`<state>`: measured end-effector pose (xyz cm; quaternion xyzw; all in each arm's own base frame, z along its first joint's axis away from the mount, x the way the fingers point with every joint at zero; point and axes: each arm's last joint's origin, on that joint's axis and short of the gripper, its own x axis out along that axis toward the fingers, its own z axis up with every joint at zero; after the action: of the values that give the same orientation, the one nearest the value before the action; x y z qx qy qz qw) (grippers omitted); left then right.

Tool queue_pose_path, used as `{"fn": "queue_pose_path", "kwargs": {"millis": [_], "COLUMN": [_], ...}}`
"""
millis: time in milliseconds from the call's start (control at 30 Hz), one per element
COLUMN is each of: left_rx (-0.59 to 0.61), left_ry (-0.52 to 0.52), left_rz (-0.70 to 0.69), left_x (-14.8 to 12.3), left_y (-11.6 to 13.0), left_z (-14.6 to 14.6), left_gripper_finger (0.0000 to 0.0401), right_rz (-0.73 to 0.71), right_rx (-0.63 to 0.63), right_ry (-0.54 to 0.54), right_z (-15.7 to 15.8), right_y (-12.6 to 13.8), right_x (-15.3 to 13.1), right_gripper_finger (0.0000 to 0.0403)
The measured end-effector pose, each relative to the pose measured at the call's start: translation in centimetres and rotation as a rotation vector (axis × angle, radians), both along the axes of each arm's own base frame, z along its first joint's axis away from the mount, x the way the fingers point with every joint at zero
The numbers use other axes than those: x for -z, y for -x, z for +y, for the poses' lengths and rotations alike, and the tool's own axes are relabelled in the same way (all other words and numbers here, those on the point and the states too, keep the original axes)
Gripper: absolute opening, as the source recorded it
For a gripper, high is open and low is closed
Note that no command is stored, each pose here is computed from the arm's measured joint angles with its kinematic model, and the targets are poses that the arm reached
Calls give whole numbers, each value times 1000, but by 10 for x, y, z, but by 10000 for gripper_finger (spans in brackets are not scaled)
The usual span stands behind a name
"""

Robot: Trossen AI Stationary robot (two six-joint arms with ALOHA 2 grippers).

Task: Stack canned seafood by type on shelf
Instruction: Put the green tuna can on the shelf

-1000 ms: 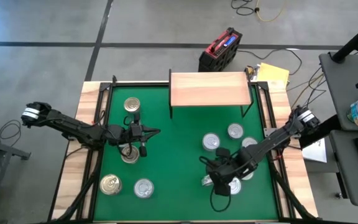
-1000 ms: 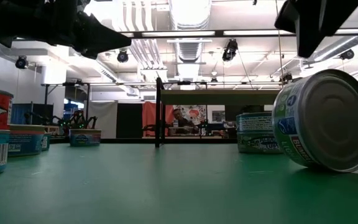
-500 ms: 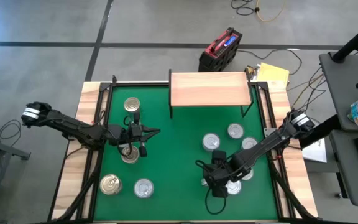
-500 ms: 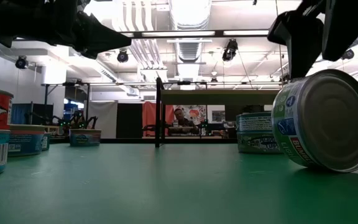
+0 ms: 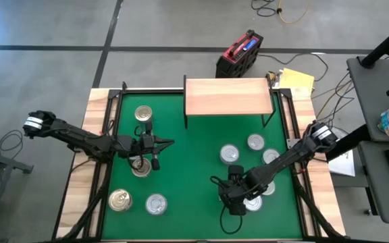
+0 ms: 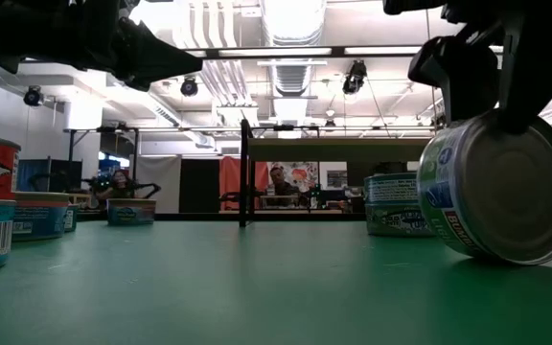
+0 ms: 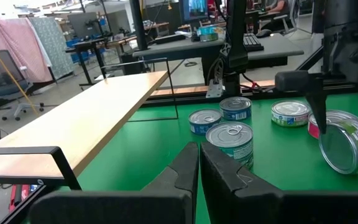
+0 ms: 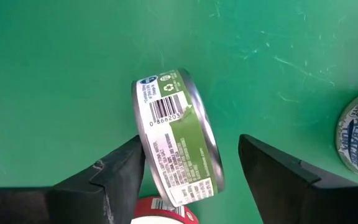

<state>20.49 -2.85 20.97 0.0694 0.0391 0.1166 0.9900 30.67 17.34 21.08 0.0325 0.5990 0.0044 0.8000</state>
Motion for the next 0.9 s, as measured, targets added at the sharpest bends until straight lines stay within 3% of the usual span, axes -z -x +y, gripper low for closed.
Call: {"fn": "queue_pose_path", "kwargs": {"millis": [567, 667, 900], "left_rx": [0, 0, 0], "left_ry": [0, -1, -1], "left_rz": [2, 3, 3], "left_x": [0, 0, 0], "left_y": [0, 0, 0], "left_z": [0, 0, 0], "left_gripper_finger": [0, 0, 0], "right_rz": [-13, -25, -42], "right_rx": [2, 1, 1], "right_ry": [-7, -15, -21], "right_z": [0, 1, 2], "right_y": [-1, -2, -3], "right_x": [-1, -2, -1], "right_gripper_finger": [153, 155, 200]}}
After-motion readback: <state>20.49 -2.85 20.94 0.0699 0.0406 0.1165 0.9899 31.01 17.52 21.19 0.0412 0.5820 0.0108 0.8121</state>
